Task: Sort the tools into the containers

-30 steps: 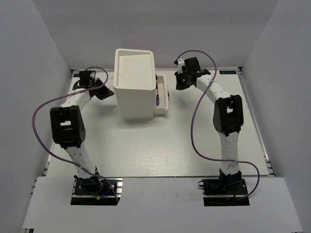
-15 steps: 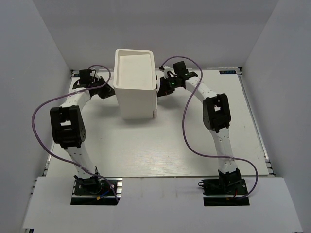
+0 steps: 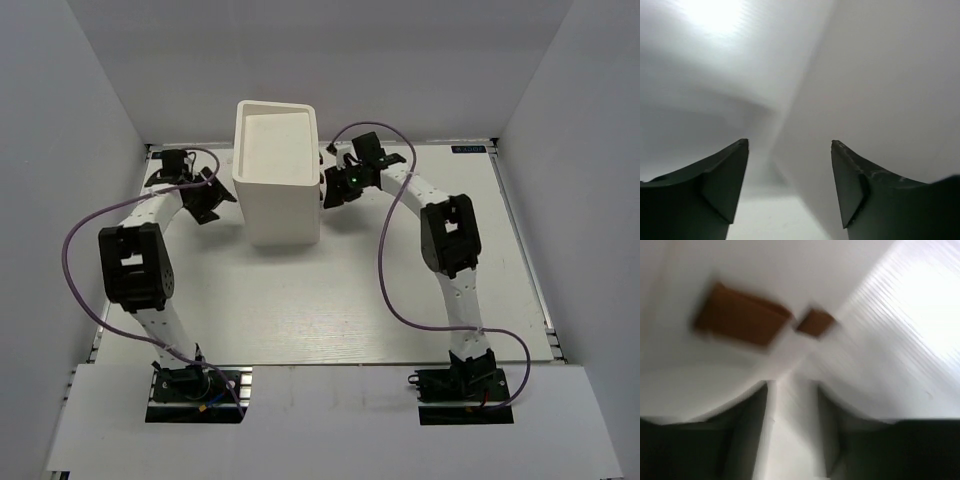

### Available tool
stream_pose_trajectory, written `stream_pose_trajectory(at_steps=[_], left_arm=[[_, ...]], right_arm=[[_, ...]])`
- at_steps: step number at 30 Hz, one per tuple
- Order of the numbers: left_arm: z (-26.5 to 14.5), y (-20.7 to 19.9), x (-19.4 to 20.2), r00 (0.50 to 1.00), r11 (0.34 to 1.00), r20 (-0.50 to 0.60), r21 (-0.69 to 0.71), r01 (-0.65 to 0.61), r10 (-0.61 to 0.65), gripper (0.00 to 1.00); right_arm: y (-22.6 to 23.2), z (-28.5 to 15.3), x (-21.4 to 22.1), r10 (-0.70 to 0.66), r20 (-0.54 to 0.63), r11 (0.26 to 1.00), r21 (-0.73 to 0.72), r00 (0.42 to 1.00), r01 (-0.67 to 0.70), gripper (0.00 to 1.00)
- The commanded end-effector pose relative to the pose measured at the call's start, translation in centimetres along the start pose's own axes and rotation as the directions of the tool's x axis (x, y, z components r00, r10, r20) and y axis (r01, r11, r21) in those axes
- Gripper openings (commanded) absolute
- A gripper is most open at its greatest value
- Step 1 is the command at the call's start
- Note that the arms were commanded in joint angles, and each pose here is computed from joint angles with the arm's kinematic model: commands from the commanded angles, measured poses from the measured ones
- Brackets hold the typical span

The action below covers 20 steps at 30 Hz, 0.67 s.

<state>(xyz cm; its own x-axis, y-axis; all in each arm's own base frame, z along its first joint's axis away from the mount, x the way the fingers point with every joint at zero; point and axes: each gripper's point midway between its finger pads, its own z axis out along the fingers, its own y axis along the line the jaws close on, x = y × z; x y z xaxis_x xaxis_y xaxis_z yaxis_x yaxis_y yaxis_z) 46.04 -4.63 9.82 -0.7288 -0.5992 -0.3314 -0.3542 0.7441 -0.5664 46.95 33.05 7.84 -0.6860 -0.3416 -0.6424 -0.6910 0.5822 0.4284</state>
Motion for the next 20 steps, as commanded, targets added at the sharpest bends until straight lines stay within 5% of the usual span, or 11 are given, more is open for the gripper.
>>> stream_pose_trajectory(at_steps=[1, 3, 5, 7, 8, 9, 10, 14, 16, 18, 20], left_arm=[[-8.1, 1.7, -3.7, 0.967, 0.984, 0.251, -0.16, 0.082, -0.039, 0.79], [-10.0, 2.4, -4.4, 0.955, 0.978, 0.298, -0.194, 0.071, -0.01, 0.81], [-11.8, 1.0, -4.2, 0.947, 0.989, 0.318, -0.147, 0.011, 0.036, 0.81], [-12.8, -1.7, -4.0, 0.924, 0.985, 0.342, -0.069, -0.156, 0.17, 0.79], [-12.6, -3.4, -2.0, 0.93, 0.97, 0.296, 0.038, -0.24, 0.219, 0.68], [-14.4, -5.2, -1.2, 0.906, 0.94, 0.328, 0.117, -0.321, 0.268, 0.28], [-15.3, -6.9, -0.6, 0.863, 0.886, 0.371, 0.18, -0.428, 0.342, 0.0], [-18.7, -10.0, 5.4, 0.788, 0.721, 0.392, 0.341, -0.603, 0.474, 0.0], [-21.2, -11.1, 7.4, 0.753, 0.658, 0.429, 0.378, -0.651, 0.499, 0.35], [-22.8, -11.2, 8.0, 0.734, 0.642, 0.456, 0.371, -0.671, 0.504, 0.98], [-24.4, -11.4, 8.8, 0.709, 0.624, 0.486, 0.357, -0.695, 0.512, 1.0]], right_arm=[[-2.7, -5.8, -1.2, -0.122, 0.019, 0.95, 0.293, 0.992, 0.111, 0.58], [-4.1, -8.7, 0.3, -0.166, 0.029, 0.903, 0.407, 0.986, 0.139, 0.91], [-3.7, -12.8, -2.2, -0.272, 0.126, 0.854, 0.488, 0.954, 0.179, 0.91], [-4.3, -12.8, 2.0, -0.214, 0.075, 0.867, 0.474, 0.974, 0.154, 0.91], [-2.8, -14.3, 2.2, -0.185, 0.094, 0.885, 0.45, 0.978, 0.124, 0.91], [-2.9, -14.7, 3.3, -0.151, 0.08, 0.888, 0.448, 0.985, 0.1, 0.91], [-2.1, -15.5, 3.2, -0.145, 0.088, 0.889, 0.448, 0.986, 0.091, 0.91], [-0.5, -18.4, 5.7, -0.046, 0.067, 0.866, 0.5, 0.997, 0.007, 0.91], [0.7, -20.0, 6.8, -0.02, 0.102, 0.863, 0.503, 0.995, -0.035, 0.91], [2.8, -22.1, 6.7, -0.037, 0.151, 0.865, 0.499, 0.988, -0.044, 0.91], [3.2, -21.9, 9.0, -0.029, 0.141, 0.871, 0.489, 0.99, -0.044, 0.91]])
